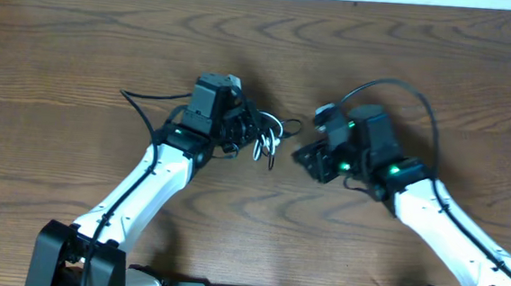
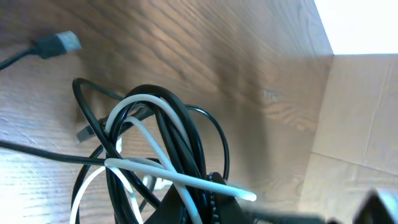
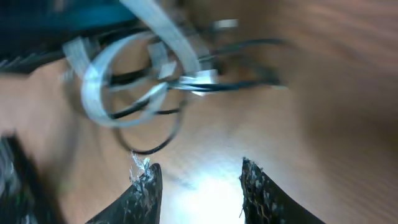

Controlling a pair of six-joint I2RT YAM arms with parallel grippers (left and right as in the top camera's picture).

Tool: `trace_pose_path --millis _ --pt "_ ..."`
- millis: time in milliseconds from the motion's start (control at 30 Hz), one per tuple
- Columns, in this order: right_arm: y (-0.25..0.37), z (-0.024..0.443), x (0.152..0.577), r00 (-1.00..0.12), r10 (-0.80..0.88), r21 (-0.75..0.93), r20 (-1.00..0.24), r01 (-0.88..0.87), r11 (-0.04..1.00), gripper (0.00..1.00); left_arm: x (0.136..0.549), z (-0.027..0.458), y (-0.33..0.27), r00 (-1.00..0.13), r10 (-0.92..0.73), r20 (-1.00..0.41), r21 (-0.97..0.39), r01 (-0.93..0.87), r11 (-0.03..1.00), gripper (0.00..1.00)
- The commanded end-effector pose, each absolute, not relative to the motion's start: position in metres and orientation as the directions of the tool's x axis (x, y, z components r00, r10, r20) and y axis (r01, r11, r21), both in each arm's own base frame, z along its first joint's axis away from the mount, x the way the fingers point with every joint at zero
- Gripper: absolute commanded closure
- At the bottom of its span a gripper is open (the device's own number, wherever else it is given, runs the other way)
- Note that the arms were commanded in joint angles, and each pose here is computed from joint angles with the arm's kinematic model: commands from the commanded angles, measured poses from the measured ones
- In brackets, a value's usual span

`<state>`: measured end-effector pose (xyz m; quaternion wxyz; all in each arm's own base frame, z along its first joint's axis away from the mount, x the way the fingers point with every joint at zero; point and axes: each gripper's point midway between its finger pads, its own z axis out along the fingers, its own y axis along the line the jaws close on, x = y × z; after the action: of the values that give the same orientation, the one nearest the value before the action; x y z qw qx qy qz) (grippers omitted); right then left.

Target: Untangle cables

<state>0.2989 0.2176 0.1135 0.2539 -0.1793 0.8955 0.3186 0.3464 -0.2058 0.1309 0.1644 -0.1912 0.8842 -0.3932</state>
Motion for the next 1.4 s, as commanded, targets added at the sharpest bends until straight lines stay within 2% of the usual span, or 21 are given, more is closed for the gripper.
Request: trace_pose_path --millis 0,167,333,533,800,933,1067,1267,1367 --pt "0.19 0.123 0.318 -0.859 0.032 0.564 -0.511 -0.307 0.766 0.61 0.351 0.15 -0.214 -0.903 -0.396 -0.167 -0.806 -0.107 0.583 0.92" --pt "0.199 0.137 0.307 -0.882 0.028 0.679 -0.47 -0.341 0.651 0.61 0.338 0.186 -0.24 -0.942 -0.213 -0.26 -0.878 0.138 0.459 0.93" --pt "0.214 0.145 0.292 -0.887 -0.021 0.722 -0.461 -0.389 0.572 0.6 0.319 0.207 -0.254 -0.943 -0.082 -0.322 -0.898 0.277 0.34 0.93" --pt "0.224 0.152 0.286 -0.883 -0.045 0.741 -0.467 -0.419 0.525 0.6 0.307 0.213 -0.257 -0.942 -0.024 -0.334 -0.905 0.314 0.287 0.92" --pt "0.223 0.152 0.288 -0.879 -0.041 0.734 -0.476 -0.422 0.532 0.6 0.301 0.216 -0.259 -0.945 0.001 -0.328 -0.913 0.317 0.257 0.93" --pt "0.224 0.156 0.294 -0.862 -0.034 0.723 -0.507 -0.446 0.528 0.69 0.298 0.212 -0.258 -0.937 0.022 -0.35 -0.903 0.343 0.26 0.93" --pt "0.225 0.161 0.298 -0.846 -0.029 0.713 -0.533 -0.468 0.522 0.98 0.291 0.202 -0.256 -0.942 0.047 -0.332 -0.901 0.331 0.28 0.92" --pt "0.225 0.16 0.297 -0.848 -0.03 0.714 -0.53 -0.465 0.523 0.99 0.285 0.194 -0.254 -0.927 0.081 -0.367 -0.879 0.374 0.295 0.93" --pt "0.225 0.156 0.29 -0.868 -0.042 0.731 -0.496 -0.443 0.518 0.99 0.286 0.182 -0.25 -0.928 0.08 -0.364 -0.861 0.368 0.351 0.92"
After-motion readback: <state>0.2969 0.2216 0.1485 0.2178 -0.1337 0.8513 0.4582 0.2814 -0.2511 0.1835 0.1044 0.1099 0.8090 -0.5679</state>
